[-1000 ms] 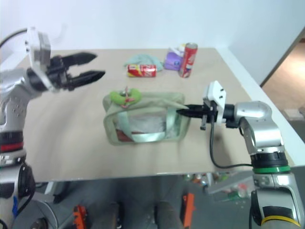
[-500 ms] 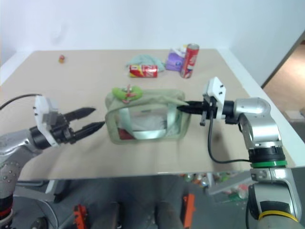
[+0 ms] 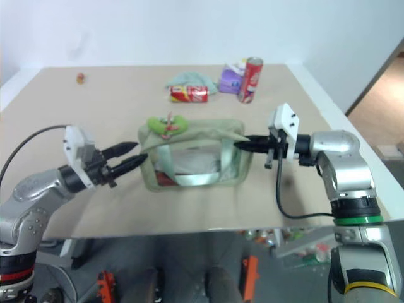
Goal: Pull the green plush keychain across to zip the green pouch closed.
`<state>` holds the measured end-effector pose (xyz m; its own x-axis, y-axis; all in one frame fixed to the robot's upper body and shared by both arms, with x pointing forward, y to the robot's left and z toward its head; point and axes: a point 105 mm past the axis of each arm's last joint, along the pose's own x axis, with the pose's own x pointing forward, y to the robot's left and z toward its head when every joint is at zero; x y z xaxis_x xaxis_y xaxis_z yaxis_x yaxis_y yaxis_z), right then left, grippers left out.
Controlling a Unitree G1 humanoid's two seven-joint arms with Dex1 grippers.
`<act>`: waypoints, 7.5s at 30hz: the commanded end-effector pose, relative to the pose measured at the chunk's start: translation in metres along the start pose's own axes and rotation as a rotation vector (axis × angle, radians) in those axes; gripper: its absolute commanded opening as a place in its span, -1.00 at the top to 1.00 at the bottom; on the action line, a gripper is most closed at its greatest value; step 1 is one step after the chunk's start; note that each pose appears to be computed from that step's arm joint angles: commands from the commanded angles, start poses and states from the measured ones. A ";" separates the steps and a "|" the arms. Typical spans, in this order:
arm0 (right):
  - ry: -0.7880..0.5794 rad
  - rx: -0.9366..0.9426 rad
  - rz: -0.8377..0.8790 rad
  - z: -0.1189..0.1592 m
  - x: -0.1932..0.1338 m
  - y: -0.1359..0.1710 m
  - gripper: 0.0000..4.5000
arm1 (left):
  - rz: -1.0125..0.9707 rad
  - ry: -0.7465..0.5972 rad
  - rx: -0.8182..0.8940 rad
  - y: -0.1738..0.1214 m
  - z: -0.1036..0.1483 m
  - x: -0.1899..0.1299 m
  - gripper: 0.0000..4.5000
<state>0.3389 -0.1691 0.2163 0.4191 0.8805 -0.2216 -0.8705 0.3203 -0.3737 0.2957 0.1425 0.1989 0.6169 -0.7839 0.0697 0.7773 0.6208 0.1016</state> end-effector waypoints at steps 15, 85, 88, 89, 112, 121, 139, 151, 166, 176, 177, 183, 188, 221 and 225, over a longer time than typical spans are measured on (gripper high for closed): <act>-0.001 0.032 -0.014 0.020 -0.019 0.003 0.35 | -0.071 -0.012 0.074 -0.006 0.008 0.013 1.00; -0.330 -0.267 0.051 0.136 0.053 0.023 0.97 | -0.103 0.017 0.064 -0.020 -0.008 0.025 1.00; -0.322 -0.287 0.018 0.140 0.043 0.018 0.97 | -0.099 0.019 0.064 -0.020 -0.008 0.025 1.00; -0.316 -0.291 0.007 0.140 0.040 0.017 0.97 | -0.096 0.018 0.064 -0.019 -0.008 0.026 1.00; -0.250 -0.276 -0.133 0.128 0.037 -0.011 0.43 | -0.125 0.008 0.030 -0.032 -0.010 0.020 1.00; -0.203 -0.291 -0.100 0.118 0.081 -0.044 0.00 | -0.182 0.064 0.025 -0.038 -0.015 0.005 1.00; -0.047 -0.164 0.338 0.070 0.096 0.012 0.00 | -0.177 0.076 0.054 -0.037 -0.017 0.009 1.00; -0.059 -0.128 0.350 0.059 0.110 0.026 0.00 | -0.182 0.072 0.063 -0.037 -0.015 0.013 1.00; -0.114 -0.107 0.289 0.063 0.115 0.016 0.98 | -0.179 0.074 0.071 -0.038 -0.016 0.016 1.00; -0.143 -0.162 0.185 0.077 0.094 -0.002 0.98 | -0.139 0.075 0.078 -0.030 -0.016 0.018 1.00; -0.153 -0.168 0.167 0.081 0.091 -0.004 0.98 | -0.129 0.071 0.074 -0.028 -0.015 0.018 1.00; -0.181 -0.209 0.088 0.098 0.075 -0.016 0.98 | -0.103 0.056 0.071 -0.021 -0.012 0.022 1.00; -0.163 -0.224 0.060 0.098 0.065 -0.019 0.98 | -0.107 0.060 0.071 -0.021 -0.014 0.023 1.00; -0.109 -0.293 -0.350 0.094 -0.015 -0.063 0.98 | 0.149 -0.067 0.138 0.019 0.013 0.033 1.00; -0.072 -0.273 -0.449 0.080 -0.037 -0.071 0.98 | 0.187 -0.095 0.175 0.022 0.018 0.034 1.00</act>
<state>0.3713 -0.1764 0.2980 0.6581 0.7527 -0.0194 -0.6093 0.5172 -0.6010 0.3279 0.1217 0.2080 0.7004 -0.6990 0.1443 0.6679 0.7131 0.2129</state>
